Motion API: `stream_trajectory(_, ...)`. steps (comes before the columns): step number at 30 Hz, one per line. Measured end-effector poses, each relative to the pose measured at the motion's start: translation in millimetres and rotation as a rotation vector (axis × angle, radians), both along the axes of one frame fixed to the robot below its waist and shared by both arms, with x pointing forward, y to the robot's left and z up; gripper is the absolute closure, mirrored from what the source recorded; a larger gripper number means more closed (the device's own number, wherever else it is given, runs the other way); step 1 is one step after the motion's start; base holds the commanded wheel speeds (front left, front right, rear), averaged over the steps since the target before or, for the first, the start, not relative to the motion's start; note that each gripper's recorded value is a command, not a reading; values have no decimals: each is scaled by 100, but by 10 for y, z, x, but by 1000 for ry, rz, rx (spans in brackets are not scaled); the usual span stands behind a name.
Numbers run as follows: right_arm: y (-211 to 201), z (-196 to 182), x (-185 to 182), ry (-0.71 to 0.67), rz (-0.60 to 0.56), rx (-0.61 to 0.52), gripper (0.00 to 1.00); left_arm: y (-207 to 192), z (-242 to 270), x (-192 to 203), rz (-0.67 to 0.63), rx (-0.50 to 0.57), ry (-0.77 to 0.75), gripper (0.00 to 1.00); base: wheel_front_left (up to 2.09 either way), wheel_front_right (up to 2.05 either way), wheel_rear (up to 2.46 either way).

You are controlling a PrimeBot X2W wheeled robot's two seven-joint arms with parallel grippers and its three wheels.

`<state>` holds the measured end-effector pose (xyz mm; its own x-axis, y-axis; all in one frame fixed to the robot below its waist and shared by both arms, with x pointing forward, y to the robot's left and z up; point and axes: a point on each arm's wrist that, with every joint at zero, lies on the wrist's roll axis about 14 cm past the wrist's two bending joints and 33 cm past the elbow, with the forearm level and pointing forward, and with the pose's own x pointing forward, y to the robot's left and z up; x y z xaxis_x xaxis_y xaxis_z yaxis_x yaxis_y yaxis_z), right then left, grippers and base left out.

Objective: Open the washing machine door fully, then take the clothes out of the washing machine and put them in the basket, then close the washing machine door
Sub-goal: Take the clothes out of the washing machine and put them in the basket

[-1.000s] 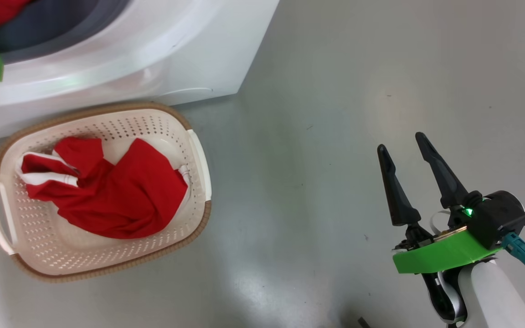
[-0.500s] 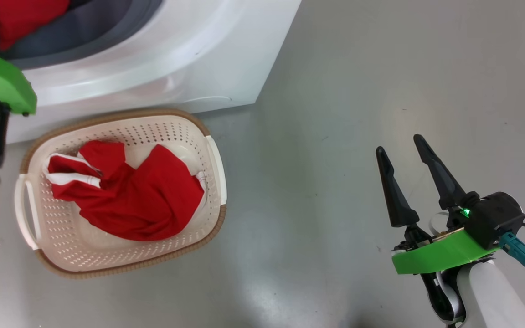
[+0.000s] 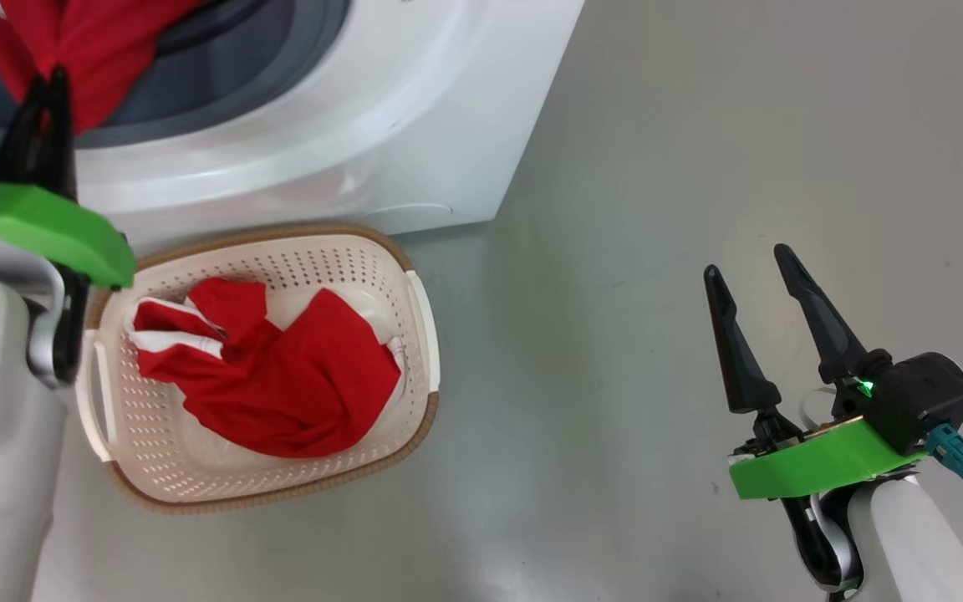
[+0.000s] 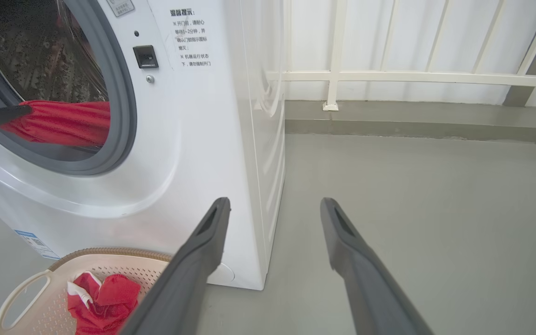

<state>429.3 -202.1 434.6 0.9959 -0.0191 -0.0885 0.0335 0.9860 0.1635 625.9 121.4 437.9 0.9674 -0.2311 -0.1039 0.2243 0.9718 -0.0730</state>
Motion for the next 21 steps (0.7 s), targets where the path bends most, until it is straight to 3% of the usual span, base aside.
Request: stream_trajectory(21,44,250,-15,-69,11,-5,0,138,574,-705,63,-51,-139,100,0,0,0)
